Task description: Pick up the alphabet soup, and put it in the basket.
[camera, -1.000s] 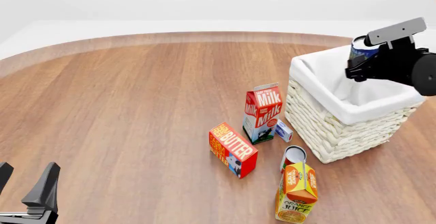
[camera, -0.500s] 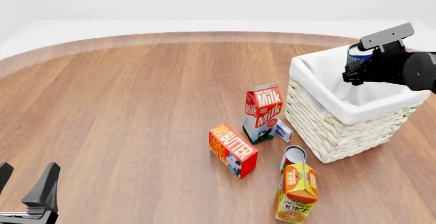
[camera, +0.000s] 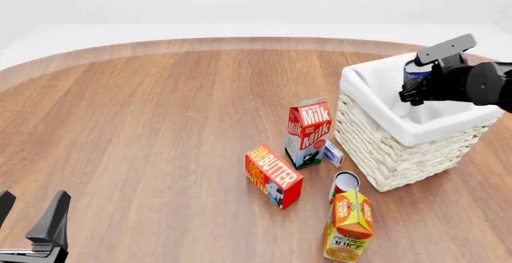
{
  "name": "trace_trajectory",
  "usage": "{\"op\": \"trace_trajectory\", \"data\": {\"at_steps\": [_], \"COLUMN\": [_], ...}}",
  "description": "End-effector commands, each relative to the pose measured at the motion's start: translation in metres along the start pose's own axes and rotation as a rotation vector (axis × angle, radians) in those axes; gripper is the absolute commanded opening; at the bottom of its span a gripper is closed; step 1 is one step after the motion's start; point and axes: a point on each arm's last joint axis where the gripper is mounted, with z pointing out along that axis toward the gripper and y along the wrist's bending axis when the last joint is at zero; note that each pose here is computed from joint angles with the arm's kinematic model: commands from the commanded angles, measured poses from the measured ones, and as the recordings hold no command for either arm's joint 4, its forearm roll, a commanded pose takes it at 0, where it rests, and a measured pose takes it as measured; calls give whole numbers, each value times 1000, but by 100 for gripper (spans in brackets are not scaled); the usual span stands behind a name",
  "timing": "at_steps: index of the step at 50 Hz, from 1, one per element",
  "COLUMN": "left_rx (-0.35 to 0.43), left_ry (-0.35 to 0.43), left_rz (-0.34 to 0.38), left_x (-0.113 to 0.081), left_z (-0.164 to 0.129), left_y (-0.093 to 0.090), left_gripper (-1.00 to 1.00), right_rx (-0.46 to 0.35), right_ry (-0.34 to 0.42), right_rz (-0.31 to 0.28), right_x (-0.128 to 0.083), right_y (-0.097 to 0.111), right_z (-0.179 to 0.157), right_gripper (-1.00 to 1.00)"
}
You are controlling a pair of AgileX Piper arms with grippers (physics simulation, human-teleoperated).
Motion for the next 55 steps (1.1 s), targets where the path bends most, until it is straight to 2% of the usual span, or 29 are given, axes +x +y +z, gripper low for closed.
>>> {"op": "trace_trajectory", "data": {"at_steps": [1, 23, 55], "left_rx": [0, 0, 0], "left_ry": [0, 0, 0], "left_rz": [0, 0, 0], "left_x": [0, 0, 0], "left_z": [0, 0, 0], "left_y": [0, 0, 0], "left_gripper": [100, 100, 100], "right_rx": [-8, -43, -40], "right_ry": [0, 49, 104], "right_rz": [26, -1, -10], "right_x": [-2, 4, 16], "right_y": [1, 11, 3], "right_z": [4, 21, 50], "right_gripper": [-100, -100, -100]}}
